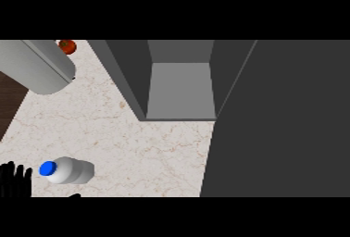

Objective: Pick up the bottled water, place it into the cabinet and close the cabinet

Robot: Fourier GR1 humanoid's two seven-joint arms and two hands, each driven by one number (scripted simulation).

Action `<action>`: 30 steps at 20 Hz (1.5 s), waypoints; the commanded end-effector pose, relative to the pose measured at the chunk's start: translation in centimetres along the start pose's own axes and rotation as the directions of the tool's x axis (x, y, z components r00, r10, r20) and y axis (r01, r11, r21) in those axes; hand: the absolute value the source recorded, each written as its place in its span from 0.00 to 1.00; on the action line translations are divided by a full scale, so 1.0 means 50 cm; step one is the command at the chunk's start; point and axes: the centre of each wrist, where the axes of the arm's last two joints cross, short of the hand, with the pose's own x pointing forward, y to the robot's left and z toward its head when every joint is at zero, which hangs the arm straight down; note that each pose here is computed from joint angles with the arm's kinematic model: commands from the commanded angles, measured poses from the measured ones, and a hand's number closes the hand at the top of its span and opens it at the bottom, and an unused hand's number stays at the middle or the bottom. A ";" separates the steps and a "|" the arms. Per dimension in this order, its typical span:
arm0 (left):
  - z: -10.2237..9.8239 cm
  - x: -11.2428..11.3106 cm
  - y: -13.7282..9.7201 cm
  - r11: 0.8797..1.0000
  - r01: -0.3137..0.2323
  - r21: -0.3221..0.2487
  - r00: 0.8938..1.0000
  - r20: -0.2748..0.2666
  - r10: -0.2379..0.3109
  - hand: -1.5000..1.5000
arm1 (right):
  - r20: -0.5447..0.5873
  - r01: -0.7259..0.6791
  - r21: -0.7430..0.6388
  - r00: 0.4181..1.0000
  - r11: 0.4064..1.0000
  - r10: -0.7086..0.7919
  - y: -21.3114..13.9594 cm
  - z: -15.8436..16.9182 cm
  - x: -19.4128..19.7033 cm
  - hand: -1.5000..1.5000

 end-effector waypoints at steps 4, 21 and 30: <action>-0.028 -0.119 0.018 1.000 -0.027 -0.006 1.000 -0.011 0.027 0.00 | 0.036 -0.040 -0.024 0.999 0.999 0.041 0.020 0.019 0.034 0.00; -0.047 -0.242 0.003 0.997 -0.073 0.006 0.997 0.035 0.073 0.00 | 0.045 -0.069 -0.029 0.997 0.997 0.070 0.002 0.024 0.061 0.00; -0.136 -0.236 -0.036 0.990 -0.136 0.040 0.984 0.124 0.130 0.00 | 0.026 -0.077 -0.022 0.997 0.997 0.077 -0.002 0.031 0.040 0.00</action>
